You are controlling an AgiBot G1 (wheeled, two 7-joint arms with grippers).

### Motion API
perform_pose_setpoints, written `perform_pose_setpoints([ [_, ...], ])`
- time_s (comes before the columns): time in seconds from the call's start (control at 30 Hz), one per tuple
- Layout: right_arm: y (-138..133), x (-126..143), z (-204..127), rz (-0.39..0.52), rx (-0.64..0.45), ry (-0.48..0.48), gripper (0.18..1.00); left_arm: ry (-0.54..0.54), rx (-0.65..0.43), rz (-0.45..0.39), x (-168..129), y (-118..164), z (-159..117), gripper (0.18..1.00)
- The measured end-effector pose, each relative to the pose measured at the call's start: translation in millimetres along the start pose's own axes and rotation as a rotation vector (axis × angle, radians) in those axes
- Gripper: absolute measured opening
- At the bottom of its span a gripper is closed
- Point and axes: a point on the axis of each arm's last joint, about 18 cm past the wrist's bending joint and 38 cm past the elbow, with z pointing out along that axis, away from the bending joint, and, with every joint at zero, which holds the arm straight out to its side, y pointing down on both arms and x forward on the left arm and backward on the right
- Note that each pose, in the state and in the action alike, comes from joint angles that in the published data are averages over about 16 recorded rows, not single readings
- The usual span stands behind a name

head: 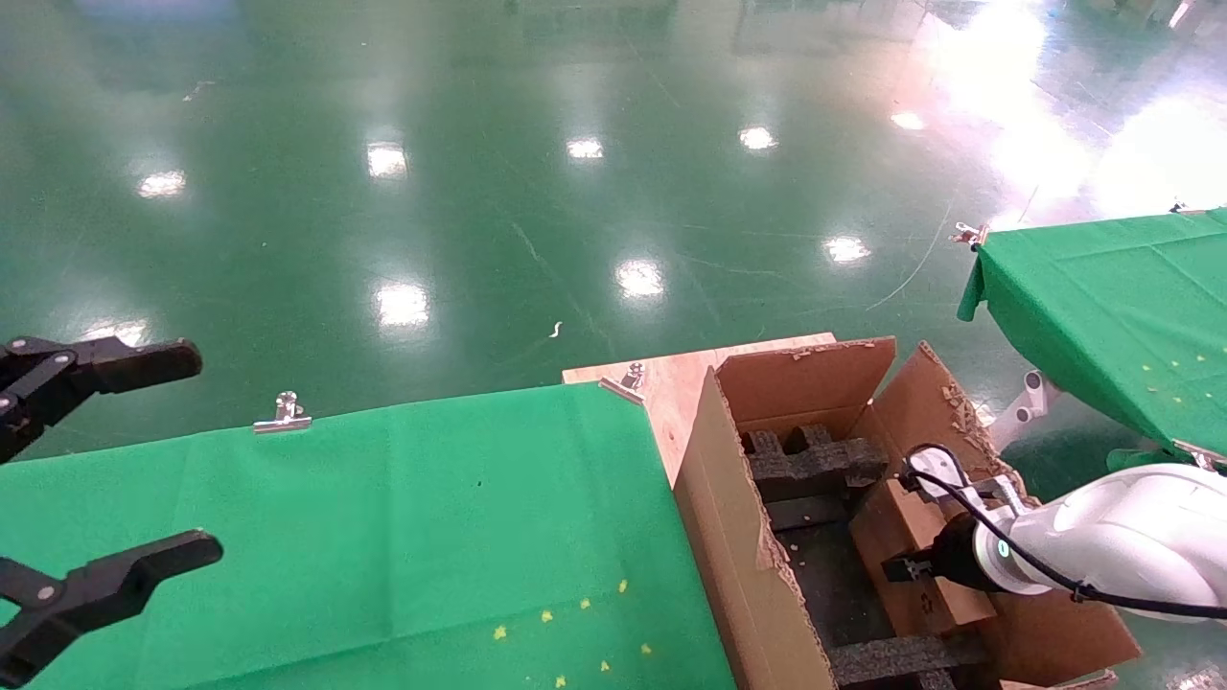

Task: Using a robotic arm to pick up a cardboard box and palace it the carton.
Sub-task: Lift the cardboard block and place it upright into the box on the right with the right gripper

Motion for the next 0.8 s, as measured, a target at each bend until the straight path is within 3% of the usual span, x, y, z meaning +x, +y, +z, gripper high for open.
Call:
perform_pose_setpoints([
  [0.2,-5,4,-4,0.003,0.014,0.006,0.403,0.0,0.0,0.0,0,0,0,1.001],
  [0.5,-17,11,-18,0.009,0.052,0.011,0.588,0.0,0.0,0.0,0,0,0,1.001],
  [0.8,-57,14,-52,0.0,0.177,-0.017,0.78,0.0,0.0,0.0,0,0,0,1.001],
])
